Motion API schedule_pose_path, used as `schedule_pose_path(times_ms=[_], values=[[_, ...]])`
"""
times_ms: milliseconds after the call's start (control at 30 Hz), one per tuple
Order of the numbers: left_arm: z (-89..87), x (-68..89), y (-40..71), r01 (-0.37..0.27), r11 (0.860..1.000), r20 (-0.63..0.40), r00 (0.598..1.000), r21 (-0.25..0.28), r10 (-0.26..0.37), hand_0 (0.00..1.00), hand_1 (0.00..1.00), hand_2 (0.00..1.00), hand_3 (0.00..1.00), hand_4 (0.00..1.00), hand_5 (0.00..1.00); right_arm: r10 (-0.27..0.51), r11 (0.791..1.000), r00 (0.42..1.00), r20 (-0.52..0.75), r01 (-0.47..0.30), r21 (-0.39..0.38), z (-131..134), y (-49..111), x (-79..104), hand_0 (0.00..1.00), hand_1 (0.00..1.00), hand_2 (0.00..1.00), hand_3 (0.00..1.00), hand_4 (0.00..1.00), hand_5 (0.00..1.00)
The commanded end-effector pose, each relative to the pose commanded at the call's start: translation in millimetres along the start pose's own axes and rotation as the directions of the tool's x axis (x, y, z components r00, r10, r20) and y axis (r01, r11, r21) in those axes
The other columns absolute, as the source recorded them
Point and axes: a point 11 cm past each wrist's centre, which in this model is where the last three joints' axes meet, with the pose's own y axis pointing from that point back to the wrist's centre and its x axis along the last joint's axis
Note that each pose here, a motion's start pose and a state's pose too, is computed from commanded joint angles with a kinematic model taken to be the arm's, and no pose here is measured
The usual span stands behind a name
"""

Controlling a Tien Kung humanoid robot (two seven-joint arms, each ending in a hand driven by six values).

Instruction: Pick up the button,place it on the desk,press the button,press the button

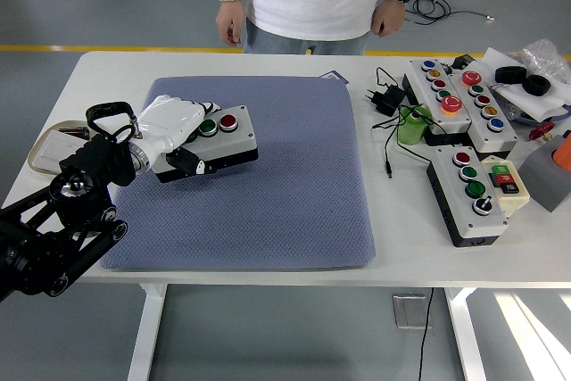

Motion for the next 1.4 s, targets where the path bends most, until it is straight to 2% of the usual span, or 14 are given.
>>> schedule_pose_path(times_ms=[100,233,400,567,600,767,800,967,1000,1167,1200,1367,1400], values=[[7.6,-0.6,-2.1,0.017,0.998,0.040,0.999,-0.061,-0.014,0.365,0.371,0.260,0.334,0.617,0.063,0.000,1.000,1.000,-0.002,0.000,0.000,-0.6,0.2,-0.9,0.787,0.797,0.817,0.751,0.412,0.479],[12.1,-1.8,-5.1,0.037,0.995,0.077,0.997,-0.092,-0.030,0.381,0.380,0.267,0.334,0.618,0.052,-0.001,1.000,1.000,-0.006,0.001,-0.001,-0.7,0.3,-1.7,0.787,0.797,0.817,0.751,0.412,0.479],[11.9,-1.4,-8.3,0.053,0.994,0.086,0.995,-0.094,-0.045,0.402,0.389,0.279,0.337,0.623,0.038,0.000,1.000,1.000,-0.012,0.000,0.000,-2.6,0.6,-2.6,0.787,0.797,0.817,0.751,0.412,0.479],[8.9,-2.9,-12.4,0.077,0.994,0.090,0.993,-0.073,-0.071,0.402,0.389,0.279,0.337,0.623,0.038,-0.001,1.000,1.000,-0.017,0.001,0.004,-5.1,0.9,-3.4,0.787,0.797,0.817,0.751,0.412,0.479],[9.0,-4.4,-12.8,0.091,0.993,0.091,0.992,-0.071,-0.084,0.416,0.418,0.317,0.355,0.641,0.029,-0.001,1.000,1.000,-0.015,0.001,0.004,-5.1,0.9,-3.5,0.787,0.797,0.817,0.751,0.412,0.479],[10.5,-10.7,-13.4,0.134,0.989,0.087,0.988,-0.066,-0.128,0.416,0.418,0.317,0.355,0.641,0.029,-0.002,1.000,1.000,-0.013,0.002,0.003,-4.1,0.7,-2.9,0.787,0.797,0.817,0.751,0.412,0.479],[10.1,-11.9,-13.5,0.142,0.988,0.086,0.987,-0.061,-0.137,0.397,0.496,0.486,0.696,0.788,0.096,-0.002,1.000,1.000,-0.013,0.002,0.004,-4.3,0.8,-3.0,0.787,0.797,0.817,0.751,0.412,0.479],[6.3,-11.9,-14.2,0.144,0.988,0.055,0.988,-0.048,-0.141,0.397,0.496,0.486,0.696,0.788,0.096,-0.003,1.000,1.000,-0.014,0.003,0.006,-5.3,0.8,-2.8,0.787,0.797,0.817,0.751,0.412,0.479],[5.9,-11.3,-14.3,0.140,0.989,0.053,0.989,-0.048,-0.137,0.550,0.626,0.676,0.855,0.871,0.184,-0.003,1.000,1.000,-0.014,0.003,0.006,-5.3,0.8,-2.7,0.787,0.797,0.817,0.751,0.412,0.479],[3.4,-10.1,-14.1,0.123,0.992,0.044,0.992,-0.036,-0.121,0.550,0.626,0.676,0.855,0.871,0.184,-0.001,1.000,1.000,-0.020,0.001,0.007,-5.5,0.7,-2.0,0.787,0.797,0.817,0.751,0.412,0.479],[3.2,-9.9,-14.1,0.117,0.992,0.040,0.992,-0.036,-0.116,0.707,0.756,0.813,0.968,0.998,0.409,-0.001,1.000,1.000,-0.019,0.001,0.007,-5.4,0.7,-1.9,0.787,0.797,0.817,0.751,0.412,0.479],[2.9,-10.0,-14.2,0.114,0.993,0.040,0.993,-0.034,-0.112,0.707,0.756,0.813,0.968,0.998,0.409,0.000,1.000,1.000,-0.020,0.001,0.007,-5.3,0.7,-1.8,0.787,0.797,0.817,0.751,0.412,0.479],[3.0,-10.1,-14.3,0.113,0.993,0.039,0.993,-0.034,-0.112,0.799,0.848,0.899,0.990,0.998,0.428,0.000,1.000,1.000,-0.021,0.000,0.007,-5.3,0.7,-1.8,0.787,0.797,0.817,0.751,0.412,0.479]])
